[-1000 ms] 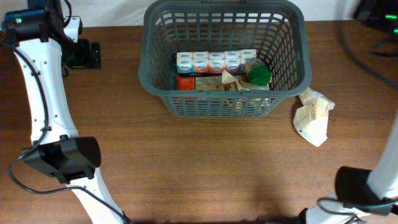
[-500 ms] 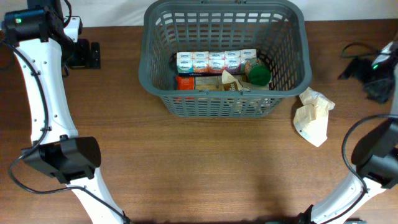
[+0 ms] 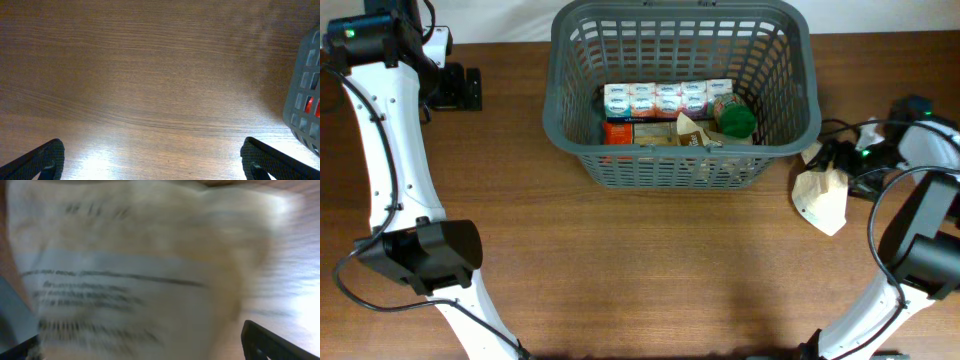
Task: Pack container
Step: 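Move the right gripper to the crumpled clear bag right of the basket, then grasp the clear bag and lift it over the basket with the right gripper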
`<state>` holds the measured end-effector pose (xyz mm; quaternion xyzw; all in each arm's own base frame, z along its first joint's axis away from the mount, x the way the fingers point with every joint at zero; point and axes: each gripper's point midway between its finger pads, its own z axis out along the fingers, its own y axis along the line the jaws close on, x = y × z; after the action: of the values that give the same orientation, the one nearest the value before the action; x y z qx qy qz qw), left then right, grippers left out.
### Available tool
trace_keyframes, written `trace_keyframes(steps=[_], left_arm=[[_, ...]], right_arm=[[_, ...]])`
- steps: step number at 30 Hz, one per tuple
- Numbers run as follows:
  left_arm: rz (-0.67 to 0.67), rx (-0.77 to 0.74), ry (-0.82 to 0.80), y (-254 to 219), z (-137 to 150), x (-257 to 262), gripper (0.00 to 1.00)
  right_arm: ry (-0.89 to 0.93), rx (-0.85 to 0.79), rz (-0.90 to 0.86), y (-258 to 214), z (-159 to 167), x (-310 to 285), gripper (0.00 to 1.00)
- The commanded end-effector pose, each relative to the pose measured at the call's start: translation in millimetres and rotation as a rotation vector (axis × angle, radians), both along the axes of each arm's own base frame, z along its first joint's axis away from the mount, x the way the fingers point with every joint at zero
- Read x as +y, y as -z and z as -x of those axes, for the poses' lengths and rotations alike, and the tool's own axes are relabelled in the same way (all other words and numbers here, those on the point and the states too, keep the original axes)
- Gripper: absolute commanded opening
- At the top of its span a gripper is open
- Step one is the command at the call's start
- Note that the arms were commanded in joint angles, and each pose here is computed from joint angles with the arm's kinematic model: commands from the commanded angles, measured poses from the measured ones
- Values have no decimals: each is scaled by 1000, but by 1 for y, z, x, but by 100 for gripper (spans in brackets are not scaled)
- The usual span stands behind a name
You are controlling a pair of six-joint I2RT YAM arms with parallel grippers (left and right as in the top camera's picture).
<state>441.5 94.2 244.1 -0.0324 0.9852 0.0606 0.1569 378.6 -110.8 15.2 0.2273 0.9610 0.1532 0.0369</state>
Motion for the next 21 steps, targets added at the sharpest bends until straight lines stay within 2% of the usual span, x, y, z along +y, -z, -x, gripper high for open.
trace_keyframes(steps=[1, 3, 4, 5, 8, 10, 14, 16, 21], left_arm=[[1, 7, -18, 3, 0, 3, 99], [1, 7, -18, 3, 0, 3, 99], [1, 7, -18, 3, 0, 3, 99], [1, 7, -19, 3, 0, 3, 99], [1, 7, -18, 3, 0, 3, 99], [1, 7, -18, 3, 0, 3, 99], [1, 7, -18, 3, 0, 3, 99], [1, 7, -18, 3, 0, 3, 99], [2, 7, -18, 3, 0, 3, 99]], right_arm=[[-4, -9, -11, 4, -1, 18, 88], [17, -7, -12, 8, -1, 19, 58], [24, -7, -14, 8, -1, 19, 32], [24, -6, -13, 8, -1, 19, 22], [25, -10, -12, 7, -2, 18, 7], [59, -13, -14, 2, -5, 14, 4], [92, -129, -39, -49, -25, 3, 4], [103, -262, -16, -106, -42, -9, 4], [75, -558, 66, -242, -60, -12, 4]])
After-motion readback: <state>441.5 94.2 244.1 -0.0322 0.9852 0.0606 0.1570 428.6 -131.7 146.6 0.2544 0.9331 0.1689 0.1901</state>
